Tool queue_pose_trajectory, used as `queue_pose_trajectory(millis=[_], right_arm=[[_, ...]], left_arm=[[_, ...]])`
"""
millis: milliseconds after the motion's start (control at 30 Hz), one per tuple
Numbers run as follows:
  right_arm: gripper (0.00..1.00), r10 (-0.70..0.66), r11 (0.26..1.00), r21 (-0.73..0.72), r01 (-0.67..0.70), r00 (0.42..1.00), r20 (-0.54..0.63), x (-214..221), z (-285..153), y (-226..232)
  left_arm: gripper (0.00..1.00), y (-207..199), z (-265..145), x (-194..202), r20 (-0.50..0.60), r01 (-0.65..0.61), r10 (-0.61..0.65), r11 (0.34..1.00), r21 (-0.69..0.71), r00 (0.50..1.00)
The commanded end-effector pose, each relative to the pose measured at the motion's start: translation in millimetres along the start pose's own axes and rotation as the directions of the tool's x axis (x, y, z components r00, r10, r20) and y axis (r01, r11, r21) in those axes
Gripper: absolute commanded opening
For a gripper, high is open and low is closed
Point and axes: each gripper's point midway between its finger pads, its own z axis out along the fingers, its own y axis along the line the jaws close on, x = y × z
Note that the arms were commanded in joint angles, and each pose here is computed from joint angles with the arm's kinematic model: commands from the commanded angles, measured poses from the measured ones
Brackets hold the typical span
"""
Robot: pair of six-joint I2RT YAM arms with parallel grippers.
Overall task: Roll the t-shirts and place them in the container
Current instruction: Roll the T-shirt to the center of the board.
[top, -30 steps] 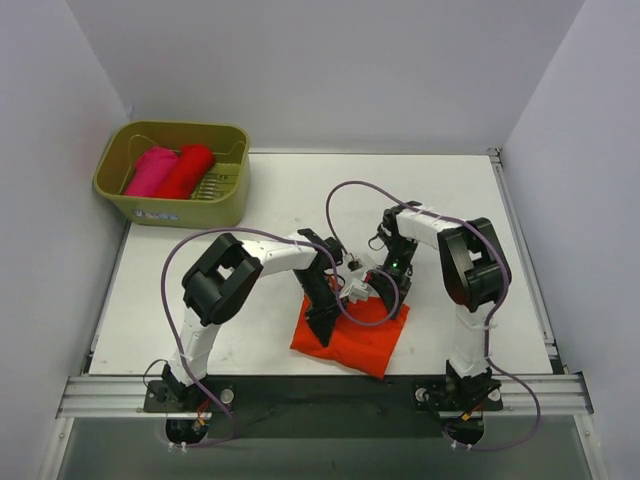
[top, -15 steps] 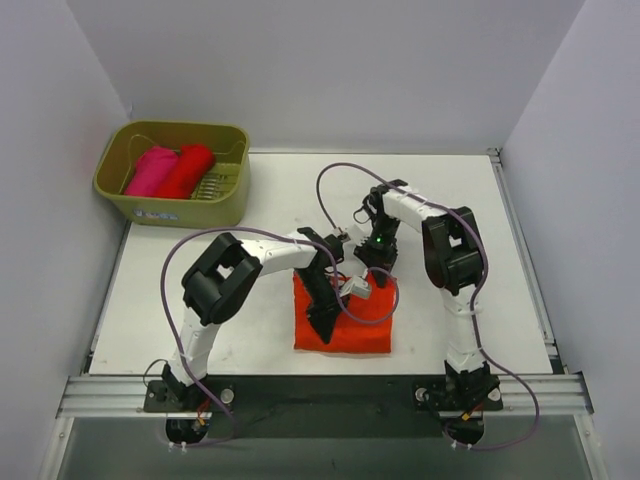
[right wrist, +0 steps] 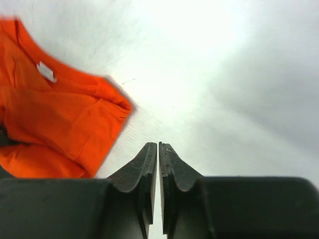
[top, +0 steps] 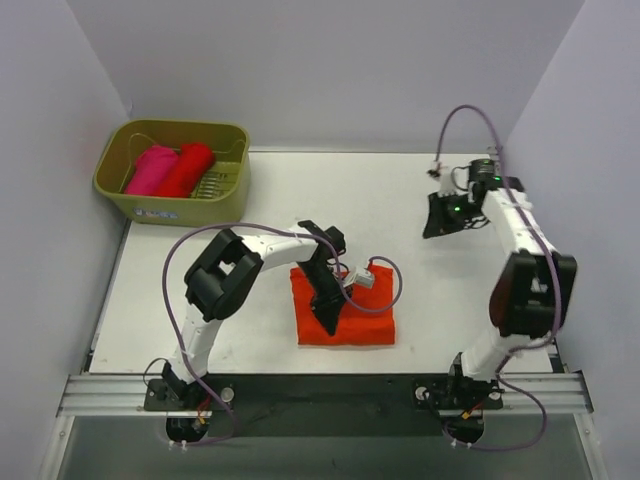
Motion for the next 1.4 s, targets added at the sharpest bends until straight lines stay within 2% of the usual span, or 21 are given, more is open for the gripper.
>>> queue_pose_trajectory(millis=[0,67,100,133,200,267,300,400,500,533,567,633,767,900,933,1000,1033,1167,1200,1333,1367], right_arm=[[0.13,-0.168,0.985,0.075,0.152,0.94,0.296,-29.2,-67.5,32.5],[0.22,-0.28,0.96,0.125,0.252,0.899,0.335,-25.6,-86.7,54.0],[0.24,-0.372,0.928,0.135,0.347,0.878,0.301,-13.4,-77.2,66.4],[0.32,-0.482,0.876,0.167,0.452,0.817,0.315,-9.2,-85.6,93.3],[0.37,-0.644,0.765,0.237,0.599,0.701,0.307,15.9,-83.3,114.0],[0.46,-0.745,0.663,0.251,0.705,0.587,0.317,33.7,-75.0,136.7],[0.5,-0.806,0.584,0.282,0.761,0.505,0.308,53.2,-71.3,140.9],[0.69,-0.868,0.476,0.296,0.828,0.387,0.312,81.3,-56.7,154.2],[0.86,-0.903,0.331,0.267,0.905,0.221,0.368,120.5,-42.3,172.3],[0.88,-0.91,0.258,0.236,0.937,0.153,0.386,135.3,-29.4,176.6],[0.88,-0.911,0.217,0.231,0.948,0.112,0.396,141.8,-23.8,179.3],[0.82,-0.912,0.145,0.235,0.961,0.038,0.409,148.5,-12.5,183.4],[0.8,-0.911,0.069,0.171,0.983,-0.008,0.413,159.9,3.4,187.8],[0.77,-0.918,0.029,0.112,0.993,-0.018,0.396,166.1,24.1,187.5],[0.77,-0.913,-0.011,0.143,0.99,-0.068,0.403,159.8,27.0,194.0],[0.78,-0.923,-0.032,0.139,0.99,-0.082,0.376,163.4,39.1,189.0],[0.79,-0.916,-0.055,0.159,0.986,-0.114,0.385,159.8,41.2,194.2],[0.78,-0.922,-0.088,0.138,0.986,-0.133,0.365,165.0,53.9,192.4],[0.78,-0.928,-0.091,0.117,0.989,-0.127,0.35,172.8,61.7,187.6],[0.78,-0.944,-0.184,0.191,0.964,-0.227,0.238,167.8,80.3,171.7],[0.77,-0.948,-0.193,0.191,0.962,-0.233,0.215,169.4,84.0,167.6]], left_arm=[[0.07,-1.8,6.1,-4.2,0.054,0.055,-0.057,0.998,0.043,0.997],[0.07,0.4,8.7,-1.7,0.057,0.102,-0.105,0.993,0.056,0.993],[0.07,2.6,10.4,-0.6,0.061,0.137,-0.141,0.989,0.059,0.988],[0.07,3.5,12.4,0.2,0.068,0.16,-0.165,0.984,0.073,0.984],[0.07,8.9,12.5,1.1,0.096,0.226,-0.233,0.971,0.08,0.968],[0.07,15.7,10.1,-1.1,0.135,0.244,-0.253,0.966,0.08,0.958],[0.07,16.4,9.5,-1.6,0.144,0.258,-0.268,0.962,0.084,0.953],[0.07,26.6,10.3,3.6,0.159,0.308,-0.318,0.948,0.081,0.935],[0.07,37.5,14.7,9.3,0.147,0.367,-0.38,0.924,0.107,0.913],[0.07,41.8,16.9,8.3,0.14,0.369,-0.383,0.922,0.119,0.913],[0.07,41.2,17.5,11.5,0.124,0.369,-0.383,0.921,0.124,0.915],[0.07,45.6,18.8,12.4,0.117,0.378,-0.392,0.918,0.123,0.913],[0.07,46.8,20.1,13.2,0.108,0.397,-0.412,0.908,0.136,0.905],[0.07,43.9,22.1,16.0,0.105,0.406,-0.424,0.9,0.156,0.9],[0.07,42.9,22.9,16.0,0.104,0.408,-0.427,0.898,0.163,0.898],[0.07,43.2,22.3,15.0,0.105,0.416,-0.436,0.893,0.173,0.894],[0.07,42.0,22.3,15.1,0.102,0.426,-0.449,0.885,0.186,0.888],[0.07,42.1,20.3,14.4,0.097,0.429,-0.456,0.878,0.213,0.885],[0.07,42.8,18.1,13.7,0.102,0.429,-0.458,0.876,0.218,0.883],[0.07,43.8,15.2,14.9,0.104,0.43,-0.461,0.873,0.229,0.881],[0.07,45.0,14.3,14.6,0.108,0.427,-0.459,0.875,0.228,0.882]])
